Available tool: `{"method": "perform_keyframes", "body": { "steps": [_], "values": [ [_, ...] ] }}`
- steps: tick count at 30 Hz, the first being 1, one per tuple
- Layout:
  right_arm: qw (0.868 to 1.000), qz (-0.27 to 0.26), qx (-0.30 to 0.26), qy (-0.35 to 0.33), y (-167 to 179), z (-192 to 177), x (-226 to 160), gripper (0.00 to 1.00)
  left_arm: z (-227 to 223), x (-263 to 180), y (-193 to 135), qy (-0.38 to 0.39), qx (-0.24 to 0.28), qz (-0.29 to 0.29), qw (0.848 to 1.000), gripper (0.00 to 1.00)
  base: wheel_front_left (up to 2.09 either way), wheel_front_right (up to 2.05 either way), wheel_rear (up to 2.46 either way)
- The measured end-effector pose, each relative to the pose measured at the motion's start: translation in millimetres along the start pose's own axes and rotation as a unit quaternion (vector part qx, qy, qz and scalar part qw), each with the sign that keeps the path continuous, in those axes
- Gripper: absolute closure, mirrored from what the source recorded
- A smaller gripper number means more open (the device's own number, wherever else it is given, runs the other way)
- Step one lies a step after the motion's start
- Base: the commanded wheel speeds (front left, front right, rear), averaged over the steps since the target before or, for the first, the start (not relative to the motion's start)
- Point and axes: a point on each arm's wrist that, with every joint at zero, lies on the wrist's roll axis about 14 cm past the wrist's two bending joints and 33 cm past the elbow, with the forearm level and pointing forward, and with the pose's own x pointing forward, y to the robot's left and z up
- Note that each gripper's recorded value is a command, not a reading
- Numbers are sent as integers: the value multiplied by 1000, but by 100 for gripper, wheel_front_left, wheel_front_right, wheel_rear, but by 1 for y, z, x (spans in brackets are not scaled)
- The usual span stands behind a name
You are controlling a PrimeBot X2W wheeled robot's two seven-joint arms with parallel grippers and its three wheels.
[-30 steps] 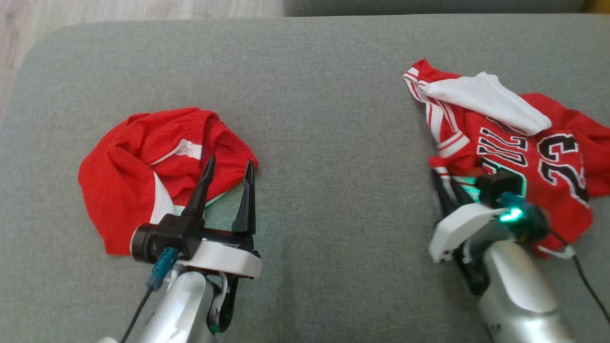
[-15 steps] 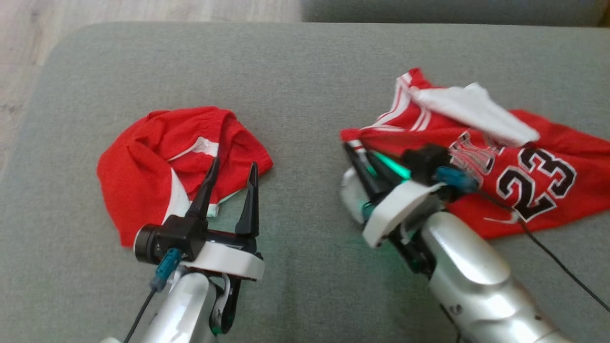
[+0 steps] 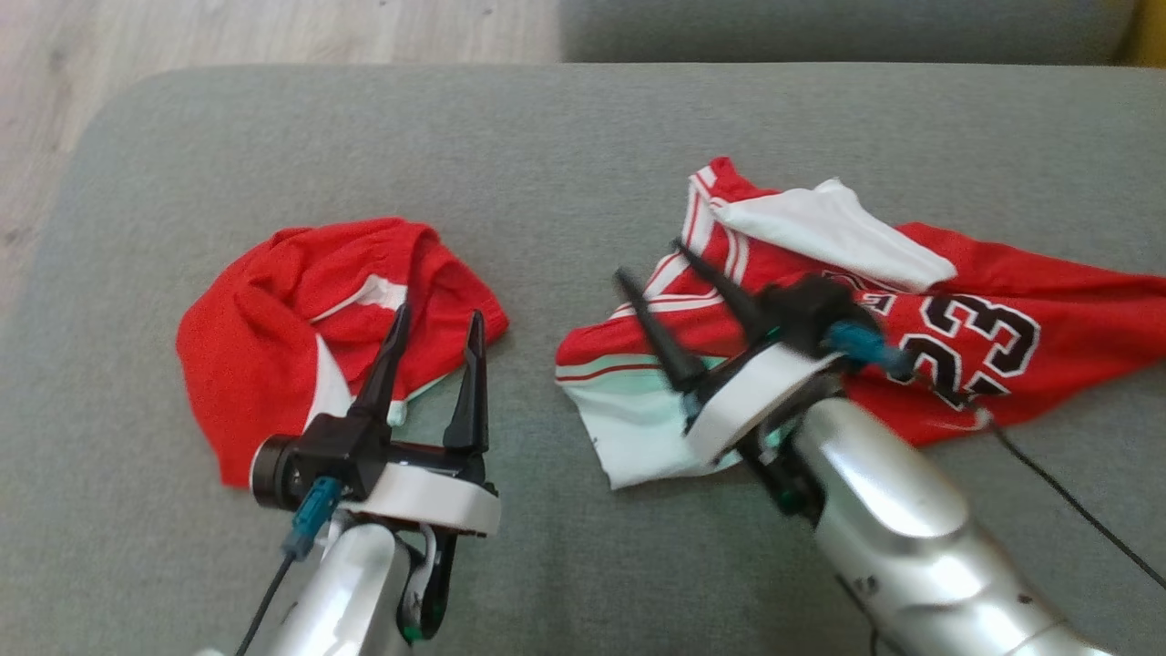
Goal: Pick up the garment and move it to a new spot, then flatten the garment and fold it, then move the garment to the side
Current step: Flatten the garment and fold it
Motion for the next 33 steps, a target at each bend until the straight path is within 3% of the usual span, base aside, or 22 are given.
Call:
{"method": "perform_keyframes", "body": {
  "steps": [7, 14, 24, 33],
  "values": [
    [988, -141, -4, -65, -77, 26, -46, 0, 4, 6, -12, -8, -3, -17, 1000, 0, 0, 0, 0],
    [962, -267, 2, -64, -125, 5, -123, 0, 2, 7, -27, -6, -7, -38, 999, 0, 0, 0, 0],
    [961, -272, -2, -55, -124, 2, -126, 0, -3, 6, -25, 1, -8, -38, 999, 0, 0, 0, 0],
    [968, -250, 4, 9, -135, -3, -84, 0, -12, 2, -8, 15, -3, -15, 1000, 0, 0, 0, 0]
  ]
}}
